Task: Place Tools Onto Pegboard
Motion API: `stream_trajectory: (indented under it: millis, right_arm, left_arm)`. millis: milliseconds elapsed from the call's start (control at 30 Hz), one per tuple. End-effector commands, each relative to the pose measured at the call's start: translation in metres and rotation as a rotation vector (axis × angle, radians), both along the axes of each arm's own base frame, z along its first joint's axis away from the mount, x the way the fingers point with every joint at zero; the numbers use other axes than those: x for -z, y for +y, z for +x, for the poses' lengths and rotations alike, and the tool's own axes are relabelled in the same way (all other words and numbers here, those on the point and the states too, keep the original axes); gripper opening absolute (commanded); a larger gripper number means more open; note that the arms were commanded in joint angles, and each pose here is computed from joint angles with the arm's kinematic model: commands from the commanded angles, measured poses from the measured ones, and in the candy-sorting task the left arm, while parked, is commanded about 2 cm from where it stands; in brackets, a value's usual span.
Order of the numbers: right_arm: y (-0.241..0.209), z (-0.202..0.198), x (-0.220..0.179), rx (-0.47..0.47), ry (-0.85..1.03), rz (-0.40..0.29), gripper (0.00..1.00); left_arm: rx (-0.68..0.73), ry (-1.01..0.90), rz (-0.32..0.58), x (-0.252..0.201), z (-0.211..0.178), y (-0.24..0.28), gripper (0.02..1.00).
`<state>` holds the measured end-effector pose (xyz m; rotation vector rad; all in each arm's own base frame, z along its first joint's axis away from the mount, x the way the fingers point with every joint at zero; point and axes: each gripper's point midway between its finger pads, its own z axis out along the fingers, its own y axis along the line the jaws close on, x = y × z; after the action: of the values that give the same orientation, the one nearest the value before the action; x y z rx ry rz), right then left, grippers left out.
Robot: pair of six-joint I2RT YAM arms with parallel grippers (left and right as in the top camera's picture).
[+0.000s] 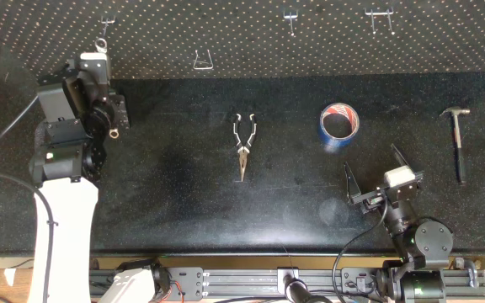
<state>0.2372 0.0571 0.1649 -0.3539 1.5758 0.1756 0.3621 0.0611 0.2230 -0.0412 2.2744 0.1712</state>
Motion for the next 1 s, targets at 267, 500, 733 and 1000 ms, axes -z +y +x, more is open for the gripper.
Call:
stream_trajectory:
  millis: [267, 500, 733, 1000]
  right_arm:
    - [0.002, -0.001, 0.001, -0.007, 0.007, 0.018, 0.976]
    - [0.002, -0.001, 0.001, -0.007, 0.007, 0.018, 0.976]
    - [0.002, -0.001, 0.001, -0.007, 0.007, 0.018, 0.976]
    - [0.002, -0.001, 0.001, -0.007, 0.007, 0.018, 0.976]
  left_arm:
    - [-0.028, -0.066, 0.006, -0.006, 0.019, 0.006, 0.029]
    - [-0.006, -0.097, -0.007, 0.000, 0.029, 0.002, 0.029]
    - [-0.004, -0.051, -0.015, 0.023, 0.022, 0.001, 0.029]
    - [-0.003, -0.055, -0.015, 0.024, 0.023, 0.001, 0.029]
